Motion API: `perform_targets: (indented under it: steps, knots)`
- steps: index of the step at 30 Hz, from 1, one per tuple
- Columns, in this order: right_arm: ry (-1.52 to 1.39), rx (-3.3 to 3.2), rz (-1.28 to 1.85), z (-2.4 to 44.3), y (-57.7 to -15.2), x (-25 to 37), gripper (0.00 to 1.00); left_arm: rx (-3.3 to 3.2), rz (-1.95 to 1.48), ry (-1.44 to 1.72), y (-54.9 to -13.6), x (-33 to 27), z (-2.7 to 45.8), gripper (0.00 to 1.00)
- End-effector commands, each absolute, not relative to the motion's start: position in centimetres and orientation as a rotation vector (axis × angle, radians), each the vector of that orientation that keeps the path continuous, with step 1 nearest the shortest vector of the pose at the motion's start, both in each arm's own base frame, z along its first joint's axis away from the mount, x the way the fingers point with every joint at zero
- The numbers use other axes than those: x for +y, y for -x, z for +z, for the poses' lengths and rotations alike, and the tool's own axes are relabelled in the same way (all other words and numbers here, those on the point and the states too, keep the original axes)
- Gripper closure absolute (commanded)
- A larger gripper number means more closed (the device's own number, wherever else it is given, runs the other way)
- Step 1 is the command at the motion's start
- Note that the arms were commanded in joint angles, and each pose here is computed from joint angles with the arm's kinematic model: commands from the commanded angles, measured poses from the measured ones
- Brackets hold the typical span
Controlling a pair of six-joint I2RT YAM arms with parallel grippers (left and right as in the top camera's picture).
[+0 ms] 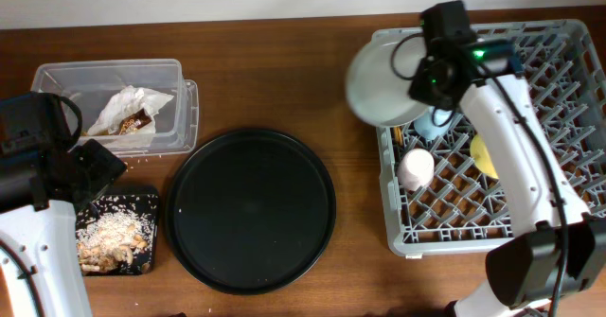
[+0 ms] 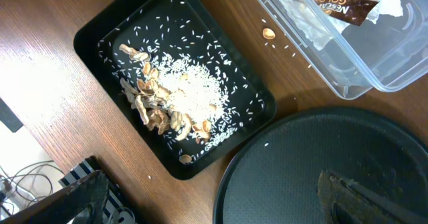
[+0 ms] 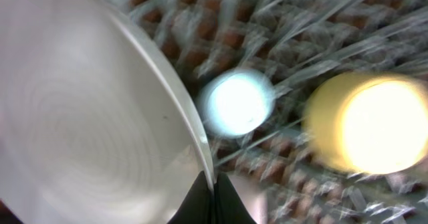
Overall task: Sort waste into correct bins and load items into the dishwasher rack
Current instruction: 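Lift the white plate with the right gripper and carry it over the rack, then stand the plate upright in the rack's back-left slots and release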
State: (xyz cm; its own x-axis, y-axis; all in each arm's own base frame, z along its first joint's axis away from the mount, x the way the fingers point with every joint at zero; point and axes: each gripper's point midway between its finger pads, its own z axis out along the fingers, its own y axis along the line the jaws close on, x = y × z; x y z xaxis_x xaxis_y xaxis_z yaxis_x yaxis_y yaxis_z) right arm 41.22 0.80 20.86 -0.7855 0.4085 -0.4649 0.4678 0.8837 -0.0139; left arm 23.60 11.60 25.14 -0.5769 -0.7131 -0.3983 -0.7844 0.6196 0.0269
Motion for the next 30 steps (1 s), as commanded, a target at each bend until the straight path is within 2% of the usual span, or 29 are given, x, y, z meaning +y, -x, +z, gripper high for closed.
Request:
perform_targets:
  steps: [1,5,8,14,18,19,20,21,23,25,26,28,30]
  knots:
    - [-0.723,2.408,-0.422,23.5,-42.2,-4.2,0.96,2.48,0.281,1.189,-23.5,11.7,25.8,0.01]
    - [-0.764,2.251,-0.617,24.9,-43.3,-6.9,0.96,2.48,0.281,1.189,-23.5,11.7,25.8,0.01]
    - [-0.76,2.258,-0.651,23.6,-44.1,-6.9,0.96,2.48,0.281,1.189,-23.5,11.7,25.8,0.01]
    - [-0.637,2.314,-0.65,20.2,-46.3,-2.5,0.96,2.48,0.281,1.189,-23.5,11.7,25.8,0.01]
    - [-0.57,2.286,-0.697,20.7,-46.2,-0.6,0.96,2.48,0.281,1.189,-23.5,11.7,25.8,0.01]
    - [-0.554,2.292,-0.698,20.7,-46.1,-0.2,0.9,2.48,0.281,1.189,-23.5,11.7,25.8,0.01]
    - [-0.543,2.298,-0.701,20.7,-46.0,0.1,0.77,2.48,0.281,1.189,-23.5,11.7,25.8,0.01]
    - [-0.528,2.311,-0.702,20.9,-45.5,0.4,0.49,2.48,0.281,1.189,-23.5,11.7,25.8,0.01]
    - [-0.51,2.321,-0.678,21.6,-44.9,1.0,0.44,2.48,0.281,1.189,-23.5,11.7,25.8,0.01]
    - [-0.488,2.344,-0.539,23.5,-43.7,2.7,0.36,2.48,0.281,1.189,-23.5,11.7,25.8,0.01]
    - [-0.478,2.351,-0.457,24.7,-43.0,3.5,0.34,2.48,0.281,1.189,-23.5,11.7,25.8,0.01]
    - [-0.473,2.325,-0.312,27.9,-41.3,4.3,0.22,2.48,0.281,1.189,-23.5,11.7,25.8,0.01]
    - [-0.527,2.24,-0.263,31.3,-39.9,2.7,0.23,2.48,0.281,1.189,-23.5,11.7,25.8,0.01]
